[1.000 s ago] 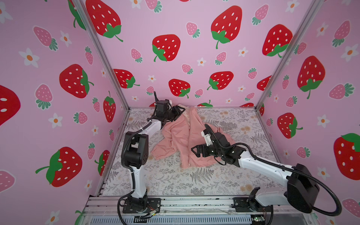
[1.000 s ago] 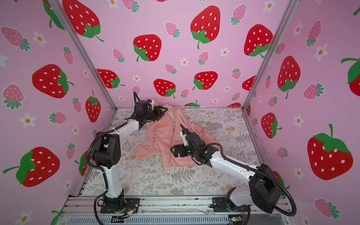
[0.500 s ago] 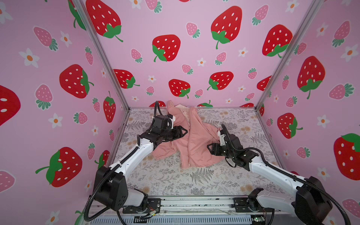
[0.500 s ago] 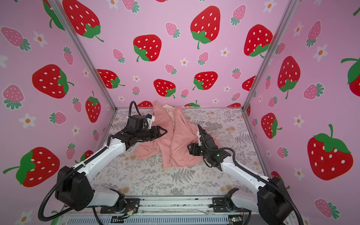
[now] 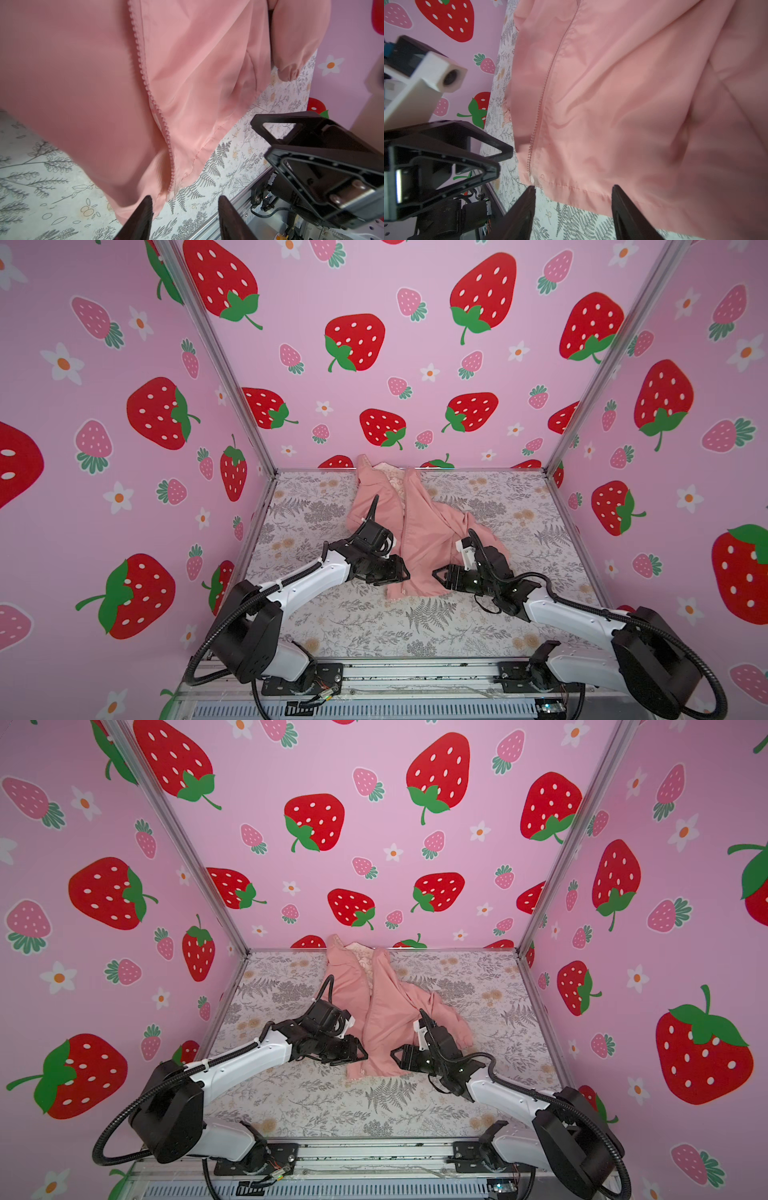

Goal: Zip up the jacket

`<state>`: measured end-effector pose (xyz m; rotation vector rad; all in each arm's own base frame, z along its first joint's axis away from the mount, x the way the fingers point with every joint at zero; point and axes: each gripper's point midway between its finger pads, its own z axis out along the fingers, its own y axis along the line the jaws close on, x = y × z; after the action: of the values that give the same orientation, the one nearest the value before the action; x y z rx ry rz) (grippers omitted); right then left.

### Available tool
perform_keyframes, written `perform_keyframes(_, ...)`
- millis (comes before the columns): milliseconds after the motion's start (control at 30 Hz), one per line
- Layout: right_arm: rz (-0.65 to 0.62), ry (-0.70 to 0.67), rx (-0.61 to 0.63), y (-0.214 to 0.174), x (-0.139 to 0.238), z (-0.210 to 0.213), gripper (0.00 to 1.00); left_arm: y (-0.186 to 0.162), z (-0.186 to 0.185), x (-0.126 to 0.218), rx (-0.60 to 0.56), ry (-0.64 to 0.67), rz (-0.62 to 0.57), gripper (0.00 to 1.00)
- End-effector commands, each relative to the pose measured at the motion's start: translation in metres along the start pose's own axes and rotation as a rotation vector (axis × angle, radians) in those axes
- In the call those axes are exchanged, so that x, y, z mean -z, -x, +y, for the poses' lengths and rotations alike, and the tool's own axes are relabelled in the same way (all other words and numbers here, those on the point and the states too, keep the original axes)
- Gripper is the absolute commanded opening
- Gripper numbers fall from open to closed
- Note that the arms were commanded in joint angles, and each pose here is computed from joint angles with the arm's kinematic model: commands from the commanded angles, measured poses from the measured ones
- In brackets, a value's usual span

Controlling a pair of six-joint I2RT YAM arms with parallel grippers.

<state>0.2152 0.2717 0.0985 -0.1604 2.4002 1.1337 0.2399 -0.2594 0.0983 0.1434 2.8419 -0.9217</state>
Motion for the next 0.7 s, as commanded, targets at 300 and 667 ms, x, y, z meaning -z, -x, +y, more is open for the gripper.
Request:
perform_keyframes(300, -0.003, 0.044, -0.042, -0.009, -0.002, 0.001, 0.52, 0.008, 0.0, -0.035, -0.015, 0.046, 0.047, 0.42)
perform_keyframes(667, -0.032, 0.144, -0.093, -0.009, 0.011, 0.017, 0.51, 0.015, -0.025, -0.038, -0.021, -0.057, 0.043, 0.09)
